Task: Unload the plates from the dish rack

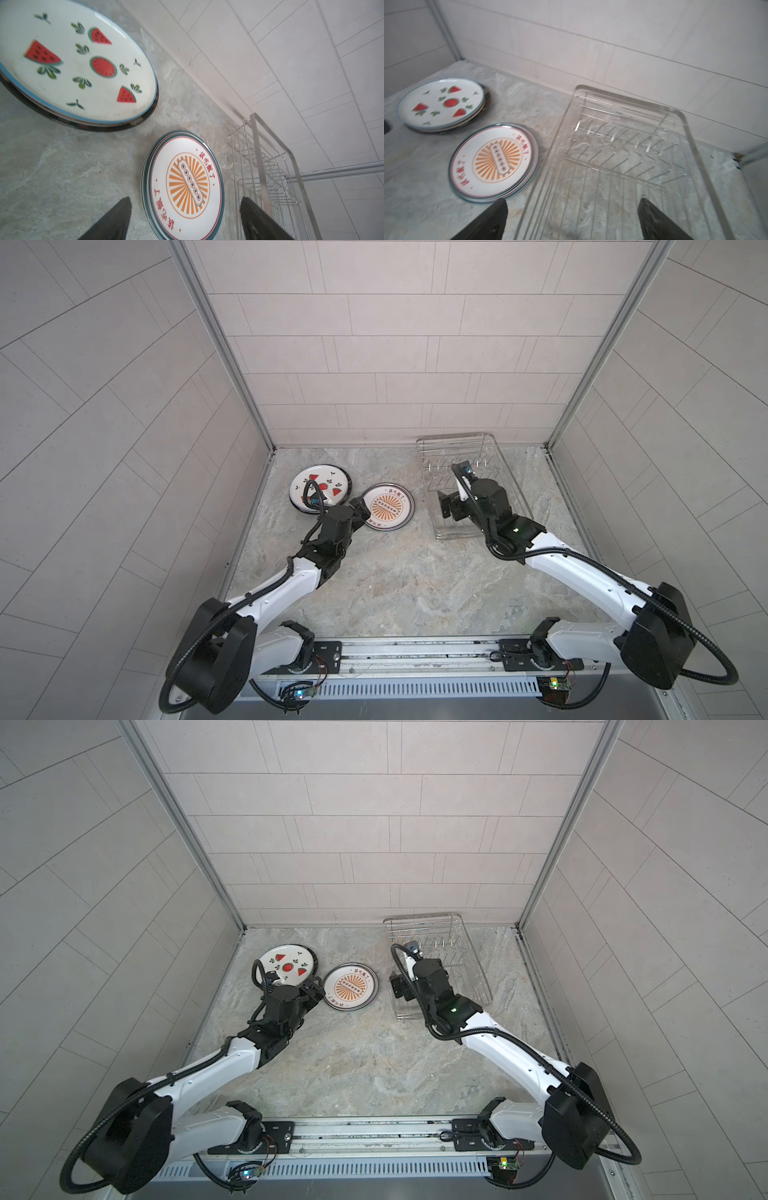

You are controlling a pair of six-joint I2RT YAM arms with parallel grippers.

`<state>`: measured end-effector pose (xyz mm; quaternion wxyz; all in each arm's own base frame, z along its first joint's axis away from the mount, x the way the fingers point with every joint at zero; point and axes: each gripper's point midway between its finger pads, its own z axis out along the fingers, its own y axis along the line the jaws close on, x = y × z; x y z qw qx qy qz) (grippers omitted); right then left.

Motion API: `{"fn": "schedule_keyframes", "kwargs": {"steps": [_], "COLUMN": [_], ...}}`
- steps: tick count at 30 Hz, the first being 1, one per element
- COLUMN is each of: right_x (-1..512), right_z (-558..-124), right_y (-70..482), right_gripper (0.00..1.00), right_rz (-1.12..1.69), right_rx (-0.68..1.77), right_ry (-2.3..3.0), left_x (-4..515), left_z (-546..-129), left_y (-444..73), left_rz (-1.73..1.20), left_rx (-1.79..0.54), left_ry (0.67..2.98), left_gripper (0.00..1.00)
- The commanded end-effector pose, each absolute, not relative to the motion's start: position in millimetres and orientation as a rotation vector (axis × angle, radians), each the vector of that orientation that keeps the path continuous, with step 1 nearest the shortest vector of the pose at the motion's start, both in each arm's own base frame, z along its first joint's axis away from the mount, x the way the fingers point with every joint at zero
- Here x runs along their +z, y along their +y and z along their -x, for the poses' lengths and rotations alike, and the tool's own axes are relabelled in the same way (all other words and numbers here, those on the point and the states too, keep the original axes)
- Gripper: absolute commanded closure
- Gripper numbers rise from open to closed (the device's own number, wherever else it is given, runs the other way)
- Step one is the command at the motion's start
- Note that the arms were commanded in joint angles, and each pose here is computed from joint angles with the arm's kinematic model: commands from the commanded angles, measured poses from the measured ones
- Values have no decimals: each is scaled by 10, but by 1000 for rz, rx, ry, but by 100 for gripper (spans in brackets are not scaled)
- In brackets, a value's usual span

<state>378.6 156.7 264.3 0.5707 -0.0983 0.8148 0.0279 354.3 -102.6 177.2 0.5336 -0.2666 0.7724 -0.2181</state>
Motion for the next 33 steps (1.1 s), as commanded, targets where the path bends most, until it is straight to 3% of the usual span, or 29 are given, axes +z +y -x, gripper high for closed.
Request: {"fn": "schedule_keyframes", "kwargs": {"steps": [1,4,8,12,16,23,33], "right_x": [2739,2623,2348,2208,2028,1662,1118], "right_z": [-3946,-4029,-3994,-3808,-3646,-3340,-3483], "right_y": [956,215,-530,-862,-1140,-1628,-1493], "right_gripper": [0,0,0,0,0,0,1], "right_rz": [-56,-328,-563,-564,-611,-850,-779], "right_rx": [-67,-254,-382,-584,-679,-871,-788], "right_ry": [1909,1957,2006,2011,2062,2024,2111], "left_x": [2134,2414,2601,2722,2769,2282,1493], "left_z": [-3497,-3391,-3263,-3168,-3062,-3085,-3266], "left_y": [-739,-478,3,-105,131,526,738], "left_rz": [510,452,498,455,482,523,519], "left_rx": [-299,-83,204,2,165,507,608], "left_ry": [1696,1633,1583,1604,1529,1678,1805], "left_gripper": [9,1,0,0,0,0,0]}}
